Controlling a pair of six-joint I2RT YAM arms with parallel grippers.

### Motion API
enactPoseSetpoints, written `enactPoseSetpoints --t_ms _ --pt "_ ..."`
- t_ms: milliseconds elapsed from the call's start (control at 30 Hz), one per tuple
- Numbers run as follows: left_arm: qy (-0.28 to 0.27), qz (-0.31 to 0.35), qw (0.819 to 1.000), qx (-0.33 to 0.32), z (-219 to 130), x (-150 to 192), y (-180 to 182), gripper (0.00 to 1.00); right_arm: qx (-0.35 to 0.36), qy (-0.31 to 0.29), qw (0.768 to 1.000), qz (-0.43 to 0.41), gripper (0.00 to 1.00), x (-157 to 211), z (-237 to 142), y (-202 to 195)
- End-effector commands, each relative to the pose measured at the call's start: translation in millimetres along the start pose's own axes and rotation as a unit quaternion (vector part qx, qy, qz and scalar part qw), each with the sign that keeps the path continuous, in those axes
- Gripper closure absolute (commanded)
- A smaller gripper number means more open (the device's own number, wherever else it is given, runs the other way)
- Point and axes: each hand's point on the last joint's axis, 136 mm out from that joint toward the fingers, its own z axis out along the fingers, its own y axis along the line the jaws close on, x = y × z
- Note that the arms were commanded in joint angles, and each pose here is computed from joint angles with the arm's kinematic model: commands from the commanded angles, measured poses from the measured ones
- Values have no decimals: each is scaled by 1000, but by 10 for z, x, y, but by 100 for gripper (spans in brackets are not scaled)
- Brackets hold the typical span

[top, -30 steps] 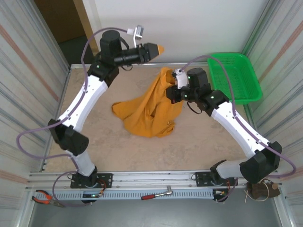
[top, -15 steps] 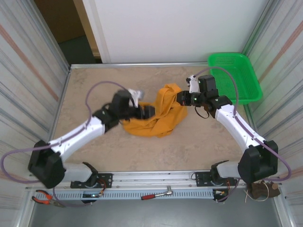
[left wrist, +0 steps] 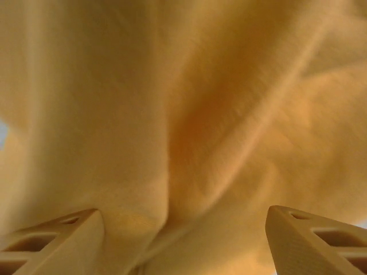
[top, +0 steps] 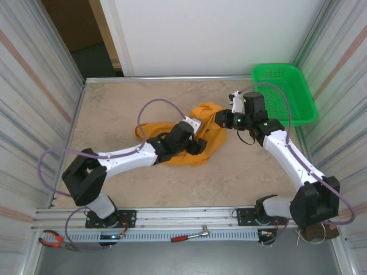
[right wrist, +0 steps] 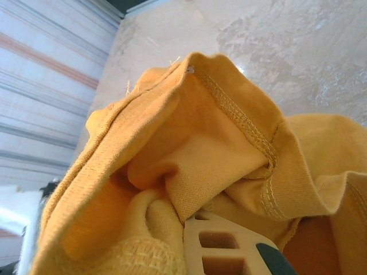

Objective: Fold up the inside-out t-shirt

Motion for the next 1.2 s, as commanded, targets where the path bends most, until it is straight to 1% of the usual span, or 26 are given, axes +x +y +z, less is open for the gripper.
enactPoseSetpoints --t_ms 0,33,100,167,233,333,433,467,500,533,567,600,633,700,800,867,967,1100,1167 --pt "-33 3 998 -54 45 -326 292 37 -16 -20 1000 2 100 -50 -149 119" --pt "-32 0 998 -51 66 -358 354 48 -15 -23 1000 3 100 -50 -166 118" --pt "-28 1 999 -33 58 -452 451 80 -13 -26 1000 7 100 -40 -191 108" --pt "-24 2 1000 3 -36 -579 494 100 -7 -31 999 11 100 -41 -199 66" --pt "-28 -1 998 53 -235 -745 495 100 6 -39 999 22 100 -77 -178 -27" --pt "-51 -13 990 134 -652 -1017 436 100 23 -55 997 47 100 -225 -92 -223" --pt "-73 -32 970 230 -1074 -1272 305 100 51 -71 993 81 100 -463 38 -471" --pt "-79 -38 965 248 -1172 -1332 283 100 60 -76 991 89 100 -549 90 -570" --pt "-86 -41 960 262 -1248 -1381 258 100 73 -78 990 94 97 -616 132 -653" --pt "-90 -46 956 275 -1302 -1413 235 100 82 -76 989 96 73 -698 170 -708" --pt "-91 -53 953 283 -1327 -1432 224 100 93 -68 989 97 55 -730 199 -765" --pt "-91 -62 951 289 -1331 -1441 220 100 104 -66 988 94 50 -735 183 -791" --pt "-90 -72 948 298 -1328 -1445 212 100 110 -72 988 87 47 -740 117 -756" --pt "-84 -86 946 300 -1281 -1421 226 100 110 -85 988 71 45 -666 -55 -623" --pt "-77 -102 944 304 -1207 -1380 258 100 126 -99 987 23 39 -370 -310 -356" --pt "-72 -109 940 314 -1186 -1374 261 100 122 -99 988 -6 37 -133 -344 -177" --pt "-69 -111 939 319 -1183 -1371 266 100 99 -92 990 -48 29 146 -175 37" --pt "-66 -113 938 321 -1198 -1385 263 100 71 -60 992 -87 25 318 169 230" --pt "-66 -118 936 325 -1206 -1402 254 100 76 -46 990 -106 24 355 324 302"
